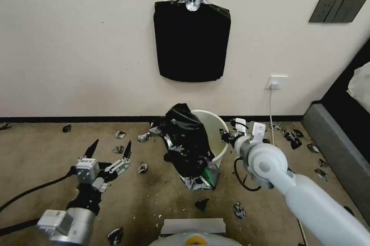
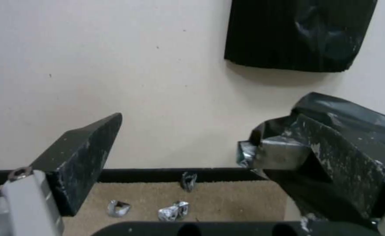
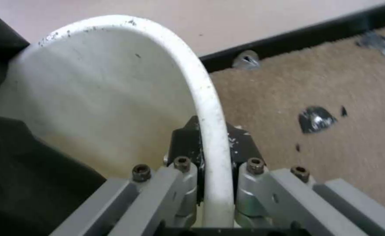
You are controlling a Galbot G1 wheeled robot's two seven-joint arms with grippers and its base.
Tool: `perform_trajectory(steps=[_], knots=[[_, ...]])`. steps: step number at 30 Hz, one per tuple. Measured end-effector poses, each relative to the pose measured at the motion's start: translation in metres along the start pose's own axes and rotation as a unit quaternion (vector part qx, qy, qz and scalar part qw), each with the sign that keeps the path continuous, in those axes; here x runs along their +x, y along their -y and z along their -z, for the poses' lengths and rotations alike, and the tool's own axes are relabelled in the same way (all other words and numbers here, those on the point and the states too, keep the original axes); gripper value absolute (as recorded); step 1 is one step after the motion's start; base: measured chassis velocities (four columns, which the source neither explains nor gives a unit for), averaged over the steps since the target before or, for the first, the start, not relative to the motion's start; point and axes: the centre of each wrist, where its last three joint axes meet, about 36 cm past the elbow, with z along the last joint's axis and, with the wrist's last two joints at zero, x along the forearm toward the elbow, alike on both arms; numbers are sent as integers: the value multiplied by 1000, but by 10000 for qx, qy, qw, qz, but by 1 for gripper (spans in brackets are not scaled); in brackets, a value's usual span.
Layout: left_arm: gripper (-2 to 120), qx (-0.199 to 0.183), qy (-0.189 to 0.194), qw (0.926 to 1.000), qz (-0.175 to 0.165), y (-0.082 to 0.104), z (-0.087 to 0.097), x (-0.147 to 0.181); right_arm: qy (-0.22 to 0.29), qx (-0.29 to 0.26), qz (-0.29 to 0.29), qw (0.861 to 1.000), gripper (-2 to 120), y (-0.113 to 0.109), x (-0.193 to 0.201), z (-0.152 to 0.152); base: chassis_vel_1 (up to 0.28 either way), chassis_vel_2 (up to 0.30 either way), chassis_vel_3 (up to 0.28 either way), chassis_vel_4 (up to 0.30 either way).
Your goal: Place a trash bag onto the trash bin.
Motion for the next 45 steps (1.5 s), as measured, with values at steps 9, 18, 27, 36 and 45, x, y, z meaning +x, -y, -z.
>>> perform_trajectory(steps=[9,18,27,36,45], knots=[[100,7,37,10000,66,-6,2,-2,63,-544,-416,9976,7,-4,1,-33,0,0,0,0],[100,23,30,9999,94,-7,1,-1,5,-637,-471,9969,7,-8,-2,-54,0,0,0,0],[100,44,21,9999,98,-5,1,0,-98,-762,-525,9957,7,-10,-11,-67,0,0,0,0],[100,78,24,9999,91,-3,0,0,-72,-571,-486,9972,31,-7,-5,-75,0,0,0,0],[100,94,40,9999,89,-2,0,0,549,36,-293,9981,61,-5,26,-69,0,0,0,0]])
